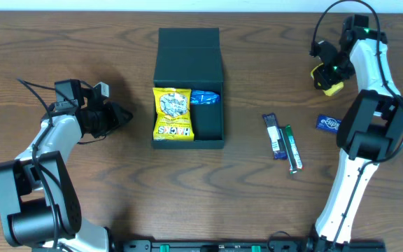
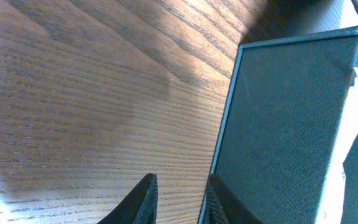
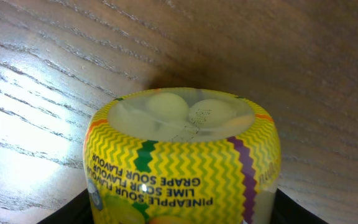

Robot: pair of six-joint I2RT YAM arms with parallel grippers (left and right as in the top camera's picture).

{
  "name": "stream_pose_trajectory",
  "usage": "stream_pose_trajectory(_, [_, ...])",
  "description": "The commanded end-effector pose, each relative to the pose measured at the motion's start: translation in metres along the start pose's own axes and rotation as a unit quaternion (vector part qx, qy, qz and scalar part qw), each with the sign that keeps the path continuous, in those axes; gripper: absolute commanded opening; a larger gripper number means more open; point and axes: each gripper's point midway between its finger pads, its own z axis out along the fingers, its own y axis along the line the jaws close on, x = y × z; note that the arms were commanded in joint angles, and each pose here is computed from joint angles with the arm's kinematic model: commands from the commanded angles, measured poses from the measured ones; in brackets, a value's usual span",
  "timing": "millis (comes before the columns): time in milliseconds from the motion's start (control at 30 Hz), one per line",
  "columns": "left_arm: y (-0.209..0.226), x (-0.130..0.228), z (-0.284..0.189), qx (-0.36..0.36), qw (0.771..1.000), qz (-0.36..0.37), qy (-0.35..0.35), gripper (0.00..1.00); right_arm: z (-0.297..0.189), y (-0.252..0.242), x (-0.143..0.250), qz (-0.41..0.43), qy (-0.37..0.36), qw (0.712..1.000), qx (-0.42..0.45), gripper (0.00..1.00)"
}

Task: Pack container
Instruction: 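Carry the yellow jar into the box beside the yellow bag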

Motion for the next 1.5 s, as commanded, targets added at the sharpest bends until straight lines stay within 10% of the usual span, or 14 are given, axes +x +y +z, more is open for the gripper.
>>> stream_pose_trajectory(0, [-0.001,-0.007,-0.001,-0.001,1.000,0.000,-0.005,0.27,0.010,0.005,0.000,0.017,0.001,1.000,-0.010,0.53])
stream_pose_trajectory(867, [-0.001,-0.007,-0.001,0.001,1.000,-0.001,-0.005,0.27,-0.096,0.064,-0.103,0.061,-0.138,0.989,0.000,0.27])
stream_pose_trajectory(1467, [-0.002,-0.007,-0.001,0.004,1.000,-0.001,-0.003,0.27,-0.211,0.286,-0.127,0.094,-0.149,0.970,-0.167,0.22])
